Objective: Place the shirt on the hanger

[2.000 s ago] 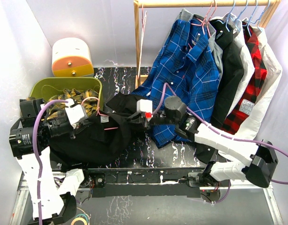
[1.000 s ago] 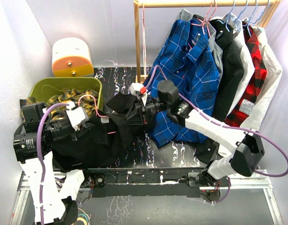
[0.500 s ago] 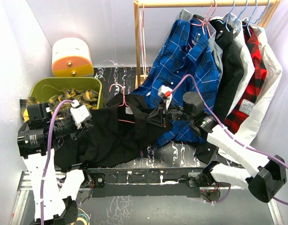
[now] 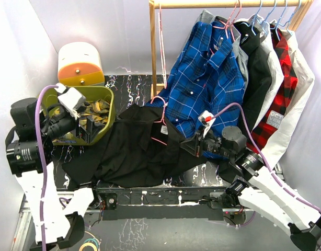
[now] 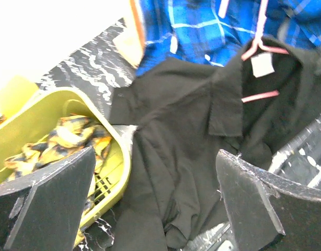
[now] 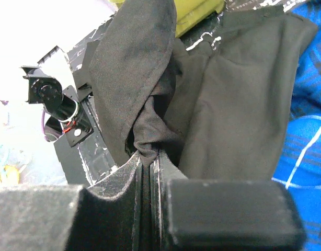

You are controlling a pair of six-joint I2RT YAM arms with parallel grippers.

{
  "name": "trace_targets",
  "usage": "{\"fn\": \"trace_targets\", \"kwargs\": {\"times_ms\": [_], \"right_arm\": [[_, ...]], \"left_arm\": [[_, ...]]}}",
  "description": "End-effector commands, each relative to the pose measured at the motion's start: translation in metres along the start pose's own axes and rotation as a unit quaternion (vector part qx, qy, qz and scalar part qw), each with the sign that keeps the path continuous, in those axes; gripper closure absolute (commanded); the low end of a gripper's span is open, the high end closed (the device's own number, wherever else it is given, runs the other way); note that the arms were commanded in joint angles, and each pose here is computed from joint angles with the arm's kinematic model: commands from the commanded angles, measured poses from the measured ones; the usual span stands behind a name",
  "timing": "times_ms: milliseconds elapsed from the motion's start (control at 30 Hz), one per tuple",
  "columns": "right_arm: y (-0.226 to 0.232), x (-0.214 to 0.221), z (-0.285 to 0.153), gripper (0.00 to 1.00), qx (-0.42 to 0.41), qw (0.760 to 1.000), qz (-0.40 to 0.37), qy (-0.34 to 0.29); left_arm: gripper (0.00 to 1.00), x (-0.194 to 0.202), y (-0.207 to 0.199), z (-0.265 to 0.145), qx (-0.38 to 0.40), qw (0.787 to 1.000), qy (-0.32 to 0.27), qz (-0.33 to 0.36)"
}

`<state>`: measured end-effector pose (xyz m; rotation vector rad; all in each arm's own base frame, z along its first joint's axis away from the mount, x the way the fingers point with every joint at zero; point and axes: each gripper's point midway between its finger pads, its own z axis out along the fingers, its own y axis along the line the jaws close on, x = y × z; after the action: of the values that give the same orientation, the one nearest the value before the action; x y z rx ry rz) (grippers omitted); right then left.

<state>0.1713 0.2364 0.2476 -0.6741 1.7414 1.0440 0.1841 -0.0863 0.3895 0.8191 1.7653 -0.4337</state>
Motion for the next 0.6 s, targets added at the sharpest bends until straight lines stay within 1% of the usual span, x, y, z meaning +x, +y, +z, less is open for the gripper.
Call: {"fn": "trace_targets", "kwargs": {"times_ms": [0,67,100,133,167,200,233,267,300,367,433,533,567], "right_arm": [[-0.005,-0.008,-0.015,0.92,0.040,0.998,0.035,-0.043],[-0.006,-0.008,-0.021,0.92,0.048,0.996,0.047,-0.058],[-0.010,-0.012,-0.026,0.92,0.067,0.994,0.054,-0.074],[-0.017,-0.016,-0.032,0.92,0.093,0.990,0.062,-0.091],[-0.030,-0.026,-0.041,0.92,0.140,0.981,0.071,-0.118],[-0.035,-0.032,-0.048,0.92,0.163,0.976,0.076,-0.126],[-0.047,-0.039,-0.058,0.92,0.208,0.966,0.079,-0.135],[-0.054,-0.038,-0.062,0.92,0.235,0.961,0.084,-0.122],[-0.065,-0.041,-0.068,0.92,0.274,0.951,0.086,-0.118],[-0.078,-0.046,-0.072,0.92,0.314,0.939,0.082,-0.116],[-0.085,-0.061,-0.072,0.92,0.334,0.930,0.072,-0.134],[-0.094,-0.097,-0.072,0.92,0.363,0.915,0.043,-0.170],[-0.098,-0.109,-0.071,0.92,0.377,0.909,0.029,-0.172]], "left_arm": [[0.03,-0.047,0.026,-0.030,-0.146,0.986,-0.071,-0.038],[0.03,-0.057,0.037,-0.043,-0.196,0.976,-0.083,-0.042],[0.03,-0.061,0.040,-0.049,-0.213,0.973,-0.084,-0.042],[0.03,-0.062,0.044,-0.053,-0.229,0.969,-0.080,-0.048],[0.03,-0.064,0.051,-0.060,-0.253,0.963,-0.078,-0.055],[0.03,-0.064,0.055,-0.064,-0.270,0.958,-0.077,-0.055],[0.03,-0.064,0.059,-0.068,-0.284,0.955,-0.073,-0.051],[0.03,-0.064,0.061,-0.071,-0.292,0.953,-0.069,-0.050],[0.03,-0.061,0.064,-0.071,-0.297,0.951,-0.062,-0.053],[0.03,-0.060,0.069,-0.073,-0.305,0.949,-0.053,-0.060],[0.03,-0.056,0.074,-0.073,-0.314,0.946,-0.046,-0.066],[0.03,-0.052,0.077,-0.072,-0.322,0.943,-0.043,-0.073],[0.03,-0.050,0.078,-0.072,-0.321,0.943,-0.041,-0.075]]}}
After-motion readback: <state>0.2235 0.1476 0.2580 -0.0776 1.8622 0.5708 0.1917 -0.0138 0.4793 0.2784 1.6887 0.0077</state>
